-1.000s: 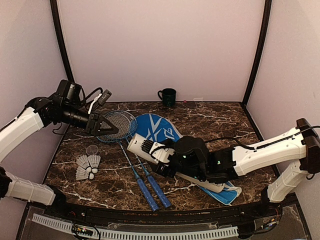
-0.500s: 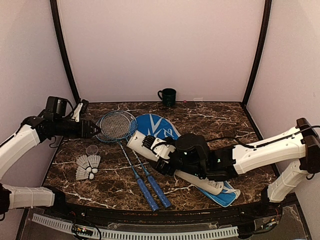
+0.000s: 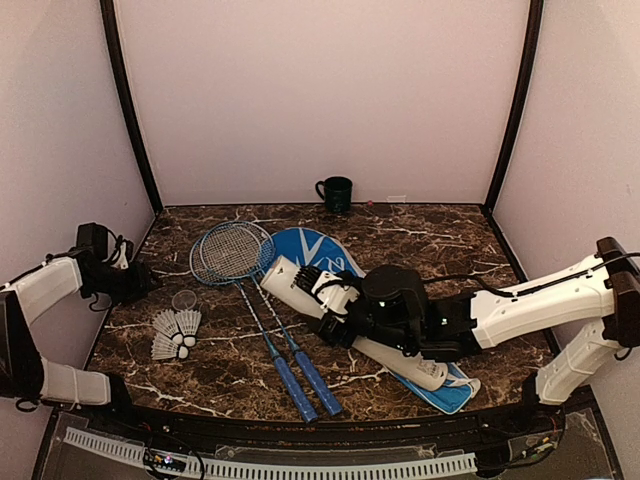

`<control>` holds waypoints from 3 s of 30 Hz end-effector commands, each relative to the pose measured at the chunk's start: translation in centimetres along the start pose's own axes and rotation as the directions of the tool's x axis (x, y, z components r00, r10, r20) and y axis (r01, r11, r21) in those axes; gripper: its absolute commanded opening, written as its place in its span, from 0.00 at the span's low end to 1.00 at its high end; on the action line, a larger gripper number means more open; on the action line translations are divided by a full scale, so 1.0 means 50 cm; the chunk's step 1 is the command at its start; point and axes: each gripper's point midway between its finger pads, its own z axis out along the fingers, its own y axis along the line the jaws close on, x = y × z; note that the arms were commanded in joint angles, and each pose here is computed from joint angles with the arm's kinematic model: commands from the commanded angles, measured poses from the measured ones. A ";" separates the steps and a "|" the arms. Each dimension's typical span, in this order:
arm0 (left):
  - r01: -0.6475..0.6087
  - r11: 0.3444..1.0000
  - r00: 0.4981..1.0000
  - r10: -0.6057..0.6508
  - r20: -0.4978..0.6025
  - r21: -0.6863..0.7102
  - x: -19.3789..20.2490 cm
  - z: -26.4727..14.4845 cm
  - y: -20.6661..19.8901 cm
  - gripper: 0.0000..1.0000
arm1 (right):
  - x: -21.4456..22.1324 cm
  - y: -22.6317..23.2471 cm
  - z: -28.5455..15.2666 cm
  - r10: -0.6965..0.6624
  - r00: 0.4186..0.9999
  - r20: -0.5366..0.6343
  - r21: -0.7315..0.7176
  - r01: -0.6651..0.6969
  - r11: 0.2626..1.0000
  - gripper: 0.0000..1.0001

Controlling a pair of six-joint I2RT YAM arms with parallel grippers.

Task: Pack up the badminton gear
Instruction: Pick up the shuttlecock from the center of the board.

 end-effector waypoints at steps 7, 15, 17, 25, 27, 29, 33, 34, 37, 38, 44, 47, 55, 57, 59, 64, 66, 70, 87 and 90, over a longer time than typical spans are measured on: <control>0.067 0.996 0.989 -0.060 -0.136 0.052 0.049 0.055 0.008 0.49 | -0.024 -0.041 -0.017 0.077 0.994 0.084 0.030 -0.080 0.996 0.71; 0.133 0.989 0.975 -0.121 -0.185 0.057 0.068 0.049 0.002 0.46 | -0.027 -0.043 -0.016 0.073 0.993 0.090 0.024 -0.076 0.997 0.71; 0.153 0.987 0.968 -0.141 -0.208 0.045 0.078 0.046 0.003 0.46 | -0.026 -0.042 -0.014 0.073 0.993 0.091 0.020 -0.075 0.997 0.71; 0.174 0.985 0.959 -0.165 -0.231 0.021 0.090 0.037 0.004 0.47 | -0.028 -0.038 -0.008 0.072 0.993 0.098 0.007 -0.073 0.997 0.71; 0.179 0.984 0.954 -0.170 -0.248 0.016 0.097 0.038 0.005 0.46 | -0.027 -0.039 -0.008 0.073 0.992 0.098 0.008 -0.074 0.997 0.71; 0.183 0.983 0.952 -0.173 -0.252 0.016 0.100 0.040 0.005 0.45 | -0.030 -0.041 -0.008 0.075 0.992 0.101 0.010 -0.076 0.997 0.71; 0.189 0.982 0.941 -0.176 -0.288 0.020 0.113 0.050 0.004 0.38 | -0.028 -0.043 -0.009 0.075 0.992 0.099 0.012 -0.076 0.997 0.71; 0.190 0.982 0.939 -0.175 -0.298 0.023 0.116 0.054 0.002 0.38 | -0.028 -0.043 -0.009 0.075 0.992 0.099 0.012 -0.076 0.997 0.71; 0.183 0.983 0.934 -0.164 -0.318 0.032 0.126 0.059 -0.005 0.36 | -0.026 -0.044 -0.007 0.076 0.992 0.098 0.013 -0.077 0.997 0.72; 0.182 0.983 0.932 -0.160 -0.325 0.036 0.128 0.061 -0.008 0.35 | -0.027 -0.042 -0.007 0.076 0.992 0.098 0.011 -0.077 0.997 0.72; 0.181 0.983 0.923 -0.155 -0.352 0.043 0.139 0.069 -0.012 0.25 | -0.024 -0.043 -0.005 0.076 0.993 0.095 0.011 -0.078 0.997 0.72; 0.180 0.983 0.921 -0.152 -0.359 0.045 0.144 0.069 -0.014 0.19 | -0.022 -0.045 -0.004 0.076 0.993 0.093 0.012 -0.078 0.997 0.72; 0.175 0.983 0.919 -0.143 -0.367 0.056 0.148 0.067 -0.022 0.10 | -0.022 -0.045 -0.004 0.077 0.993 0.095 0.014 -0.079 0.997 0.71; 0.174 0.983 0.919 -0.140 -0.367 0.061 0.148 0.065 -0.024 0.06 | -0.023 -0.047 -0.004 0.078 0.992 0.096 0.015 -0.079 0.997 0.72; 0.171 0.983 0.921 -0.136 -0.366 0.065 0.145 0.064 -0.027 0.03 | -0.023 -0.047 -0.004 0.078 0.992 0.096 0.015 -0.080 0.997 0.71; 0.161 0.984 0.927 -0.126 -0.353 0.073 0.137 0.058 -0.032 0.00 | -0.022 -0.046 -0.004 0.081 0.992 0.095 0.013 -0.082 0.997 0.71; 0.155 0.985 0.930 -0.119 -0.347 0.078 0.133 0.054 -0.035 0.00 | -0.022 -0.045 -0.004 0.080 0.992 0.095 0.011 -0.082 0.997 0.71; 0.135 0.985 0.944 -0.096 -0.315 0.104 0.115 0.043 -0.048 0.00 | -0.022 -0.045 -0.005 0.082 0.992 0.096 0.012 -0.083 0.996 0.71; -0.013 0.995 0.997 0.021 -0.077 0.102 -0.011 -0.058 -0.098 0.00 | -0.017 -0.043 -0.002 0.076 0.994 0.081 0.008 -0.077 0.997 0.72; -0.032 0.994 0.998 0.037 -0.044 0.107 -0.033 -0.075 -0.110 0.00 | -0.016 -0.043 -0.001 0.076 0.994 0.078 0.008 -0.076 0.997 0.72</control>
